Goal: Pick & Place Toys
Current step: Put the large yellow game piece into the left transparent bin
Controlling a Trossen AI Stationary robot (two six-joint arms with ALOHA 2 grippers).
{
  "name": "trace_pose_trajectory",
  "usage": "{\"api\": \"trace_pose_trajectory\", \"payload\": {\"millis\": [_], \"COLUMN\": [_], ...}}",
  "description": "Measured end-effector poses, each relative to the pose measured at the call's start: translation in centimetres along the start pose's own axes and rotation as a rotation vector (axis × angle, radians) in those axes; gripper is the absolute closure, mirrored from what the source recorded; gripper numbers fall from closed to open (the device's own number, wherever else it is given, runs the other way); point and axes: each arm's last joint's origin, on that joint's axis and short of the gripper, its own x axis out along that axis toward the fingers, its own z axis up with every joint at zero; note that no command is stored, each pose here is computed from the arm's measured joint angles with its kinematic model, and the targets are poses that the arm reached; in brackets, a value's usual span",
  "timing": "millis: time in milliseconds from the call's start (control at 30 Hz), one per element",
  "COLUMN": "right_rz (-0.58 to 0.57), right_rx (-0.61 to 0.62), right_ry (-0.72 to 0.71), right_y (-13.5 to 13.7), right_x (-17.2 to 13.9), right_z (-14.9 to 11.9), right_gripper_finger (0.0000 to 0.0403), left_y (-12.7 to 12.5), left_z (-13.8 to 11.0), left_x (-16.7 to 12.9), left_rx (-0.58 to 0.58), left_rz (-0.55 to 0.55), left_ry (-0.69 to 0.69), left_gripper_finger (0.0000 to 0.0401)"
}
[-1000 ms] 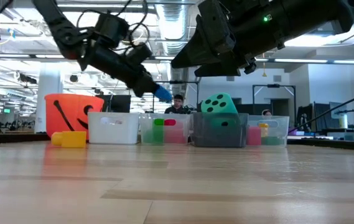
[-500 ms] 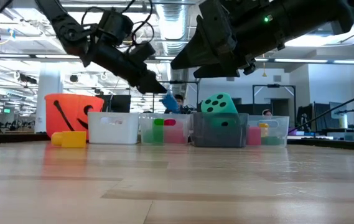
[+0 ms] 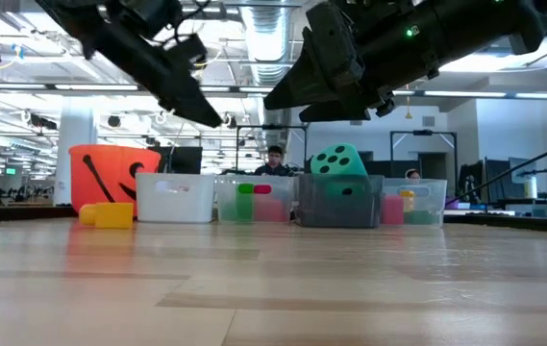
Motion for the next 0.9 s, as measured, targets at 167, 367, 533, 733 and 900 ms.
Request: {"api": "trace_pose_trajectory", "payload": {"millis": [167, 367, 533, 733, 900], "right_rz": [0.0, 0.0, -0.001, -0.001, 0.0], "right_rx": [-0.004, -0.005, -0.005, -0.005, -0.006], "right_ry": [0.003, 0.004, 0.004, 0.004, 0.005], "right_y": [0.0, 0.0, 0.0, 0.0, 0.0], "right_x": [0.0, 0.0, 0.0, 0.0, 0.0], "right_z": [0.0, -0.1, -0.1, -0.1, -0.1], "right_gripper_finger": [0.003, 0.003, 0.003, 0.003, 0.003], "left_y": [-3.1, -6.3, -6.9, -6.4, -6.1], "left_z": [-1.1, -2.9, -3.5, -4.7, -7.2], "left_x": [-2.5, -4.3, -4.7, -4.6, -4.3], "left_rx": [-0.001, 0.087, 0.014, -0.018, -0.063], "left_rz": [-0.277, -0.404, -0.358, -0.261, -0.234], "left_ry": [0.14, 0.337, 0.409, 0.476, 0.562], "left_gripper_finger": [0.0163, 0.0157, 0.0137, 0.0112, 0.0099]}}
